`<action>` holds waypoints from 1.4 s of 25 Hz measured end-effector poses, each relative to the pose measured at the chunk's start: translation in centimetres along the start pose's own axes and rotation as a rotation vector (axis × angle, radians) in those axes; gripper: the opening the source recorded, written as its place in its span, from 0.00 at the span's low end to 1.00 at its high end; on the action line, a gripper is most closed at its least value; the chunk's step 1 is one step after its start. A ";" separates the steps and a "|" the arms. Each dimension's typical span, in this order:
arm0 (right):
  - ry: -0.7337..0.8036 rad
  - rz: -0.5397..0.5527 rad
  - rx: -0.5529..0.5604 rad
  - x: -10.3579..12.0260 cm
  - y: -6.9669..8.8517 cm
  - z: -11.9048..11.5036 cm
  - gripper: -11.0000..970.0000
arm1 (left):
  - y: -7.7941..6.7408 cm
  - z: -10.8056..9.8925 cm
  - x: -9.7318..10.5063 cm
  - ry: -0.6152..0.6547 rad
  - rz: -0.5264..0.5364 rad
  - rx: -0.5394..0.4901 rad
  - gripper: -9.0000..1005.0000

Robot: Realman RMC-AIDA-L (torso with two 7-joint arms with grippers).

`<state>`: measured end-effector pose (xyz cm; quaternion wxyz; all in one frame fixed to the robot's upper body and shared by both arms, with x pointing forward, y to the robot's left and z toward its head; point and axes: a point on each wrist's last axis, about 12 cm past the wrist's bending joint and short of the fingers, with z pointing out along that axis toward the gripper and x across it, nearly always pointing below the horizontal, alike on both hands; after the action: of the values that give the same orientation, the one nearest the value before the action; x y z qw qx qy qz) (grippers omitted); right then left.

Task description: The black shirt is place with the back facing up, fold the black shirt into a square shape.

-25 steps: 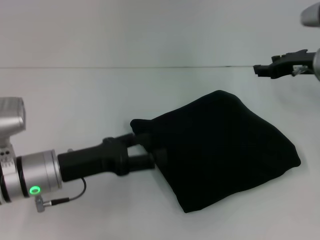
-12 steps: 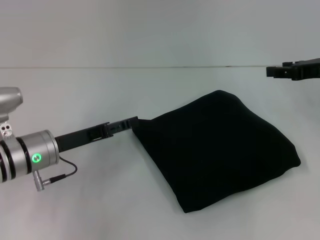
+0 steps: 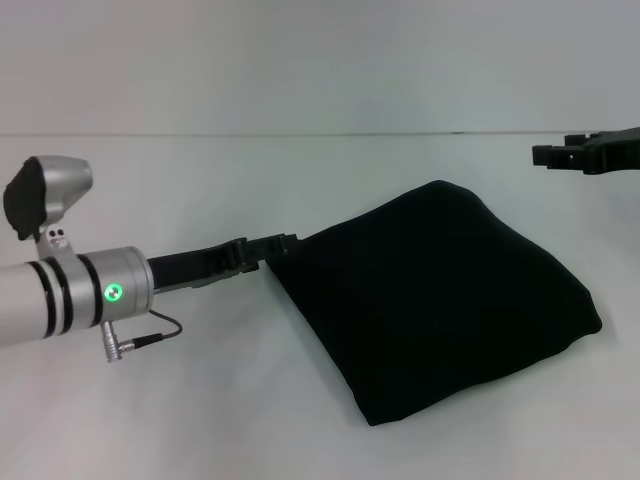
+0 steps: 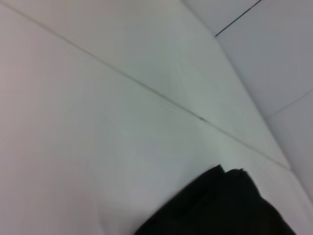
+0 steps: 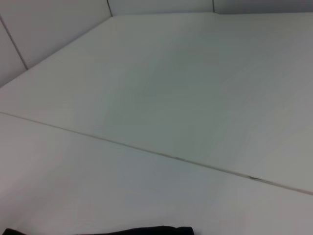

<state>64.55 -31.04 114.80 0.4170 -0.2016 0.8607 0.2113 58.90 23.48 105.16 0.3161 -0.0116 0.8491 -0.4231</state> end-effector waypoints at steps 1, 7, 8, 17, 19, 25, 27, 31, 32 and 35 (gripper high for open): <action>0.000 -0.002 0.000 0.0 0.0 0.0 0.64 | 0.0 0.1 0.0 0.001 0.001 -0.007 0.88; -0.005 -0.013 -0.001 -0.2 0.1 0.1 0.64 | -0.1 1.0 0.1 0.021 0.009 -0.043 0.88; -0.005 -0.014 -0.002 -0.3 0.1 0.1 0.64 | -0.2 1.1 0.0 0.022 0.012 -0.044 0.88; -0.011 -0.020 0.004 -0.6 0.1 0.2 0.64 | -0.4 1.7 -0.5 0.031 0.044 -0.074 0.88; -0.012 -0.021 0.007 -0.6 0.1 0.2 0.64 | -0.6 1.9 -0.5 0.034 0.053 -0.077 0.88; -0.014 -0.022 0.010 -0.7 0.1 0.2 0.64 | -1.0 2.4 -0.7 0.046 0.074 -0.075 0.88; -0.014 -0.022 0.009 -0.8 0.1 0.2 0.64 | -1.2 2.6 -0.8 0.052 0.078 -0.073 0.88; -0.015 -0.024 0.010 -0.8 0.1 0.2 0.64 | -1.3 2.7 -0.9 0.058 0.086 -0.072 0.88; -0.016 -0.024 0.011 -0.8 0.1 0.2 0.64 | -1.4 2.8 -0.9 0.060 0.091 -0.073 0.88; -0.016 -0.024 0.012 -0.8 0.1 0.2 0.64 | -1.3 2.8 -1.1 0.052 0.095 -0.084 0.88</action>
<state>65.12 -30.74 115.33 0.4275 -0.2079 0.8561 0.2028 61.02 20.95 105.49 0.3126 0.0263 0.8737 -0.3717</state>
